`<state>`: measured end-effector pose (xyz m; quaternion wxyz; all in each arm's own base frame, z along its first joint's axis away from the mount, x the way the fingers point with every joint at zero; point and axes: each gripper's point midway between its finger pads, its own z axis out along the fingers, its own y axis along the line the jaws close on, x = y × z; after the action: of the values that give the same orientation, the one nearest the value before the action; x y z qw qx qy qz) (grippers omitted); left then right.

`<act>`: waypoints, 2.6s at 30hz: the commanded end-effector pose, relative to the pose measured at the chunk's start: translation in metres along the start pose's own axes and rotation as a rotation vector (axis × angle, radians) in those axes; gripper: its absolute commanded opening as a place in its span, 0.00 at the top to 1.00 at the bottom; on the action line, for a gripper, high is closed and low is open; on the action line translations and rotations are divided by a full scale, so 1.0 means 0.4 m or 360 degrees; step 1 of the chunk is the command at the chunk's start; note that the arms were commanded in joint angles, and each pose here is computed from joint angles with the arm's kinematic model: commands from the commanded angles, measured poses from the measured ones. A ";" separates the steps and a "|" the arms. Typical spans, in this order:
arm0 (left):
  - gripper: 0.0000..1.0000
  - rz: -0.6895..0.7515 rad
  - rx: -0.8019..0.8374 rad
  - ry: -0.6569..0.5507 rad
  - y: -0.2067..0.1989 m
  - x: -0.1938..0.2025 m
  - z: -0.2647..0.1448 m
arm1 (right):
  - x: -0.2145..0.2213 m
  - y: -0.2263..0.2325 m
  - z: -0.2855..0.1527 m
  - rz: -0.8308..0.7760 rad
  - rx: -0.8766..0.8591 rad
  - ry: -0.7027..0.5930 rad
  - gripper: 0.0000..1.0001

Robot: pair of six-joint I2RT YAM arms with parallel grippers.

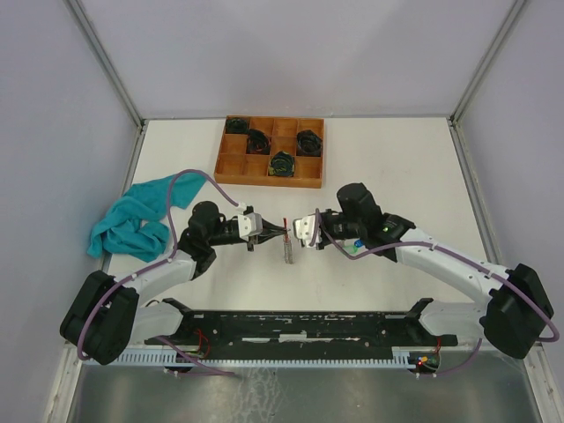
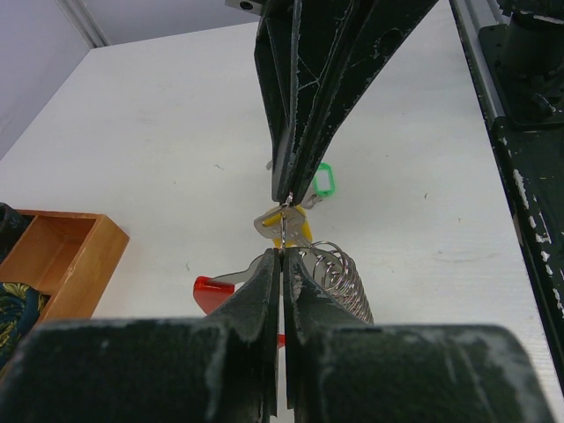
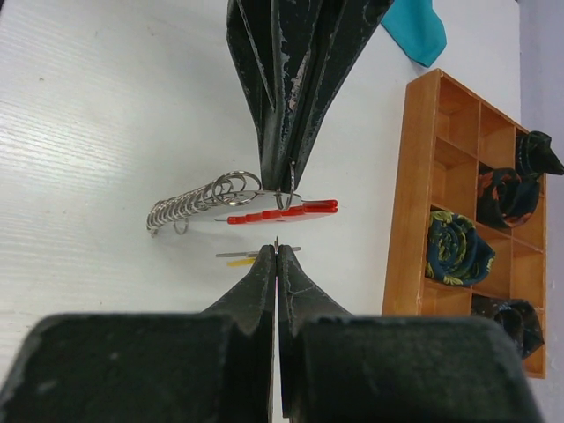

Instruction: Put the keys on the keyring

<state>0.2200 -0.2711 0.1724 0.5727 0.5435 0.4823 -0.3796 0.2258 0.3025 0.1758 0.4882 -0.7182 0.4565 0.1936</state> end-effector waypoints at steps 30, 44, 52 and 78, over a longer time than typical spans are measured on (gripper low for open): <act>0.97 0.0144 0.0016 -0.0070 0.017 -0.047 0.004 | -0.064 -0.054 -0.002 0.0263 0.0130 -0.0138 0.99; 0.97 0.0138 0.0025 -0.0069 0.015 -0.046 0.006 | -0.085 -0.055 0.002 0.0303 0.0107 -0.0200 0.99; 0.97 0.0138 0.0030 -0.0071 0.015 -0.047 0.006 | -0.089 -0.050 0.008 0.0326 0.0083 -0.0218 0.99; 0.97 0.0158 0.0036 -0.0080 0.010 -0.050 0.004 | -0.101 -0.043 -0.020 0.0429 0.0058 -0.0303 0.99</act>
<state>0.2170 -0.2717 0.1723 0.5692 0.5471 0.4780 -0.3851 0.2208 0.3114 0.1865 0.4798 -0.6298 0.5345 0.2957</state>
